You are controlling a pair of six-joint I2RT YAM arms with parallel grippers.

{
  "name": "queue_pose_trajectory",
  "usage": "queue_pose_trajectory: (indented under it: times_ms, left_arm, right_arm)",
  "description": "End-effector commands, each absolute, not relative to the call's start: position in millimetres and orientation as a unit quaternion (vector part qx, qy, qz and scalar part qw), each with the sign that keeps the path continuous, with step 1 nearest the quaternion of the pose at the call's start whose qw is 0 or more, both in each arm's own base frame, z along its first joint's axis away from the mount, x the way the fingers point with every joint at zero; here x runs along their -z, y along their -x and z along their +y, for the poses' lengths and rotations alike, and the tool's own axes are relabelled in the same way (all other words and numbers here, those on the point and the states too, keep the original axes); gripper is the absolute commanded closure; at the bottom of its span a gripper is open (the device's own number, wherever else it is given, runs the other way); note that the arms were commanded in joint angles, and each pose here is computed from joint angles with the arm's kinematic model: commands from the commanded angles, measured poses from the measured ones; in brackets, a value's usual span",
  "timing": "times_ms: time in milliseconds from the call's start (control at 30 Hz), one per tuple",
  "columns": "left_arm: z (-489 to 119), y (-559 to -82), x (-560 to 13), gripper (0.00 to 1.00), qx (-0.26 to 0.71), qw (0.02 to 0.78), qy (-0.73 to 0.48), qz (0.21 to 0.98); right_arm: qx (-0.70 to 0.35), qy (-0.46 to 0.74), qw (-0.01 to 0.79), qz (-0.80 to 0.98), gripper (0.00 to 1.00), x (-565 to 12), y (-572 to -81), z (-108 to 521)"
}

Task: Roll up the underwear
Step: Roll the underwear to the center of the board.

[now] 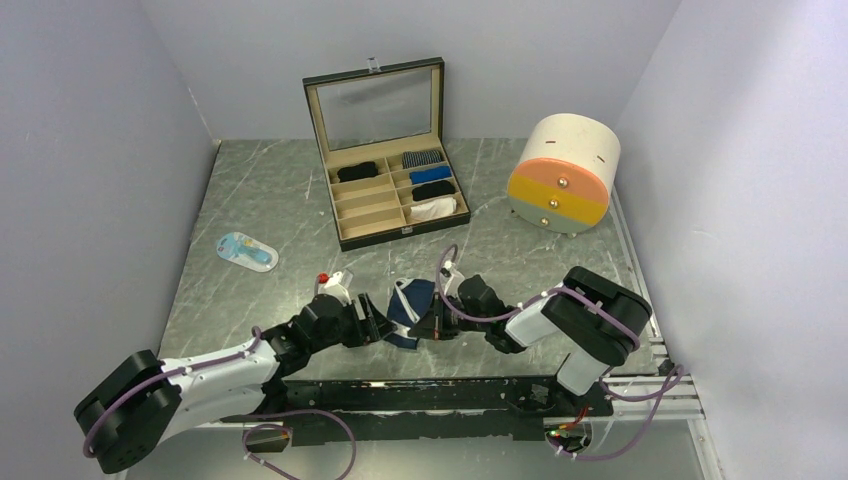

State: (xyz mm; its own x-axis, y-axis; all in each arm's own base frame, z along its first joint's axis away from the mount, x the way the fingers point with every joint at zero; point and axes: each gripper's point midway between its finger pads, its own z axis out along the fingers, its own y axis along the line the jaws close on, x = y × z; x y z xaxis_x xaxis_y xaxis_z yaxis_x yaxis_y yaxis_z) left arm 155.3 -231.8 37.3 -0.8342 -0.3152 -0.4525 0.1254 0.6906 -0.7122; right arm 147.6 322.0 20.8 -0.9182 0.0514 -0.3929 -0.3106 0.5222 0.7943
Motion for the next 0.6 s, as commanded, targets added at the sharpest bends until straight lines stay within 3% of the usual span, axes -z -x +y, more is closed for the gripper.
queue_pose_trajectory:
  times_ms: [0, 200, 400, 567]
  left_arm:
    - [-193, -129, 20, 0.3, 0.295, 0.216, 0.102, 0.925]
    - [-190, -124, 31, 0.37, 0.302, 0.203, 0.14, 0.921]
    - [-197, -130, 31, 0.33, 0.313, 0.205, 0.149, 0.915]
    - [-187, -119, 46, 0.37, 0.292, 0.184, 0.165, 0.924]
  right_arm:
    - [-0.457, 0.038, 0.206, 0.864, 1.0, -8, -160, 309]
    - [-0.477, 0.023, 0.194, 0.857, 1.0, -9, -155, 307]
    - [-0.483, 0.022, 0.182, 0.856, 1.0, -5, -155, 310]
    - [-0.481, 0.01, 0.177, 0.859, 1.0, -5, -156, 309]
